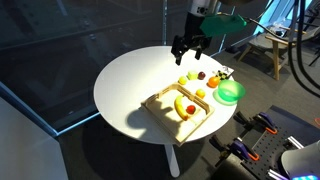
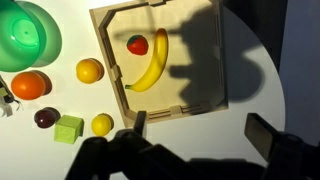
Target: Remove the banana from the crate and put it on the table
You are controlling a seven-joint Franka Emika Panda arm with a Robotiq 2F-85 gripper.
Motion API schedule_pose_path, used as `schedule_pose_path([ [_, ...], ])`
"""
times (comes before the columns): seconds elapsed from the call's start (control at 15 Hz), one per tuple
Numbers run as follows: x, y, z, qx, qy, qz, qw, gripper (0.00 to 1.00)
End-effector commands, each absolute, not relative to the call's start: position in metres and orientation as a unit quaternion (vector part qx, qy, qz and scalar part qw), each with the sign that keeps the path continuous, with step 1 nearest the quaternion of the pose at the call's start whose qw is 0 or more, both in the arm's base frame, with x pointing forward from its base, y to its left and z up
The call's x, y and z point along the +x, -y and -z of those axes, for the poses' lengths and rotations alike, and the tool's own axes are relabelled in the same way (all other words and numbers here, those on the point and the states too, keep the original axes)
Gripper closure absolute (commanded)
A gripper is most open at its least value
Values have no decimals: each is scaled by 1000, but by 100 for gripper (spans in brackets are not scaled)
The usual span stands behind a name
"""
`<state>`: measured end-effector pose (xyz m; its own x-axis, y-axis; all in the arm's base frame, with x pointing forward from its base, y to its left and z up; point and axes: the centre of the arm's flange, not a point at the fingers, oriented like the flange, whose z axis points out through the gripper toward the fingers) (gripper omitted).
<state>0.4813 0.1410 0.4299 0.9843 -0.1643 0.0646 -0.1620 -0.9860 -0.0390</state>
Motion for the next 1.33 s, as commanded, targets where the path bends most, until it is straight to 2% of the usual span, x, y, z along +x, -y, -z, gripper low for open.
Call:
schedule_pose_path([
  [0.0,514,-134,-417,-992,-119,48,13,0],
  [0.6,560,-109,-365,-964,-267,12,-2,0],
  [1.27,557,-104,-315,-930,-366,-33,-18,0],
])
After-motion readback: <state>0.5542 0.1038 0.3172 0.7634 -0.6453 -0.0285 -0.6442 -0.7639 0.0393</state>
